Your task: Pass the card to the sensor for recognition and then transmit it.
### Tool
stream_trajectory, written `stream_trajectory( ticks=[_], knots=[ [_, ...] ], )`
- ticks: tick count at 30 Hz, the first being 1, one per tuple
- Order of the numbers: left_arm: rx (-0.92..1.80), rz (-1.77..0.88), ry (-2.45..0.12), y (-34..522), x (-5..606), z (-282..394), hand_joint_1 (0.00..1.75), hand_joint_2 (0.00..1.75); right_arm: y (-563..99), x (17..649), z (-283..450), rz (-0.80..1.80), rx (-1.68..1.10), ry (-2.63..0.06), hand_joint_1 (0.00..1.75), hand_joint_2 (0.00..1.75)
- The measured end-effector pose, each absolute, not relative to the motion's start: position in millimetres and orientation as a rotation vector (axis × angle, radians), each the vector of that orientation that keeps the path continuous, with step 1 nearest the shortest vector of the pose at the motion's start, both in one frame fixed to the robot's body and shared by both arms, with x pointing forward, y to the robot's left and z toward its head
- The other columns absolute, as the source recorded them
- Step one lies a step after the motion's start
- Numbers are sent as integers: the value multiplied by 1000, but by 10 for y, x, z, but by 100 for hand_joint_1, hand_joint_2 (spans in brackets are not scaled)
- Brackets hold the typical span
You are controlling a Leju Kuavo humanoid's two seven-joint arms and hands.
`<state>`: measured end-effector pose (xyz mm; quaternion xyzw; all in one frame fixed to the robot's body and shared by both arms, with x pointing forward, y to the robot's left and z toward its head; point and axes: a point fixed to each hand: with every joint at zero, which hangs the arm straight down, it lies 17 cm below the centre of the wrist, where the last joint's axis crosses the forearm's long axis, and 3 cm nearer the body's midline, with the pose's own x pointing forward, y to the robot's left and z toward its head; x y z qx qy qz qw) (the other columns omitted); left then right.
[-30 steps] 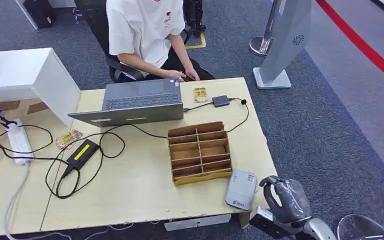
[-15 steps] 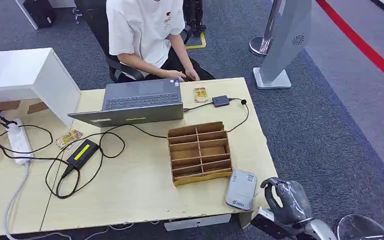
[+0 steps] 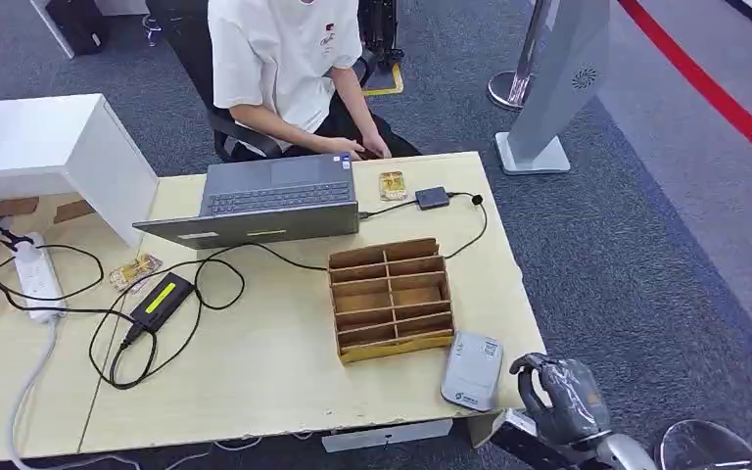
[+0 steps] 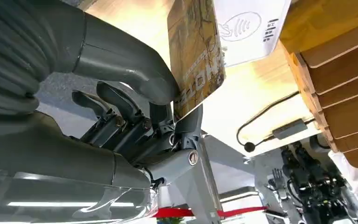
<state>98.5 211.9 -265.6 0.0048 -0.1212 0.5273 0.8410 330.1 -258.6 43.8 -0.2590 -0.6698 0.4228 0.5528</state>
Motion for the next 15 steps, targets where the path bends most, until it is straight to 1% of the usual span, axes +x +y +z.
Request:
stream_trajectory(
  ticks=[4,15],
  knots=[
    [8,1115,-261,2122,993,-2653,0,175,-2650,3409,640,1004,-650,-1627,175,175],
    [5,1116,-273,2126,1011,-2646,0,175,-3043,3916,1500,961,-798,-1767,175,175]
  ],
)
